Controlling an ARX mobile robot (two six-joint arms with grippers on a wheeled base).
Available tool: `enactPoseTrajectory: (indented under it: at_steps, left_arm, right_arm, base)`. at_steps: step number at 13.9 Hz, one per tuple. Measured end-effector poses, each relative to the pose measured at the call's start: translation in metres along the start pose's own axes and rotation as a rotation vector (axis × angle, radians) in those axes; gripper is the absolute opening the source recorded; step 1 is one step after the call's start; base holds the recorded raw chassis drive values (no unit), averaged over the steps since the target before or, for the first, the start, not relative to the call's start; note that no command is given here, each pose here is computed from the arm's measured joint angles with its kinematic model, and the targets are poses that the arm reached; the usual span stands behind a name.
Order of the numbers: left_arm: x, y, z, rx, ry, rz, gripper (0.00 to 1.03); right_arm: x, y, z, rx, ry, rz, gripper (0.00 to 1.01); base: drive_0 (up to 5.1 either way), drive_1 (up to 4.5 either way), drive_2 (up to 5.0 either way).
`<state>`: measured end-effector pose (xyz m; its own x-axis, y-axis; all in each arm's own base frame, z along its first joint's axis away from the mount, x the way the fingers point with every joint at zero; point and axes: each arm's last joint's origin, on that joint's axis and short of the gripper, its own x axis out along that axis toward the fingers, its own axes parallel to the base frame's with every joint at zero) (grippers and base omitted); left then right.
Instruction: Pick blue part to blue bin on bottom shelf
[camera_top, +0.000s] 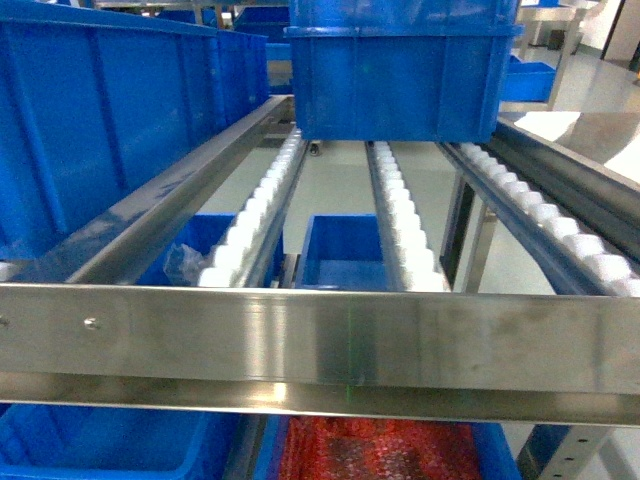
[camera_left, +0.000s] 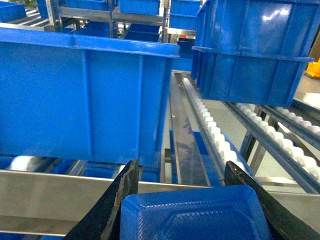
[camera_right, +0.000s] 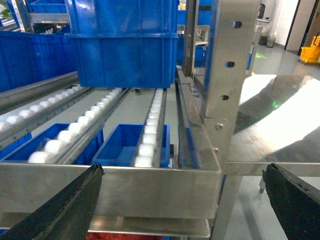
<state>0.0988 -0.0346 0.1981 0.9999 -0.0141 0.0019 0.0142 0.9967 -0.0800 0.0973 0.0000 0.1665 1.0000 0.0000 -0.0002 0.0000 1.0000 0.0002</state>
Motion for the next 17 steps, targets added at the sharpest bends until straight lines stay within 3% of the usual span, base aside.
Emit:
enactPoseTrajectory:
  at_steps: [7, 17]
  left_arm:
    - [-0.0001, 0.0, 0.0001, -0.001, -0.001, 0.0, 0.43]
    - [-0.0001, 0.0001, 0.0002, -0.001, -0.002, 0.003, 0.43]
  right_arm:
    - [0.0, 0.0, 0.0001, 0.0, -0.002, 0.0, 0.98]
    - [0.0, 0.0001, 0.0003, 0.0, -0.003, 0.002, 0.98]
  base:
    - [-4.8, 3.49, 1.4]
    - [0.0, 0.0, 0.0]
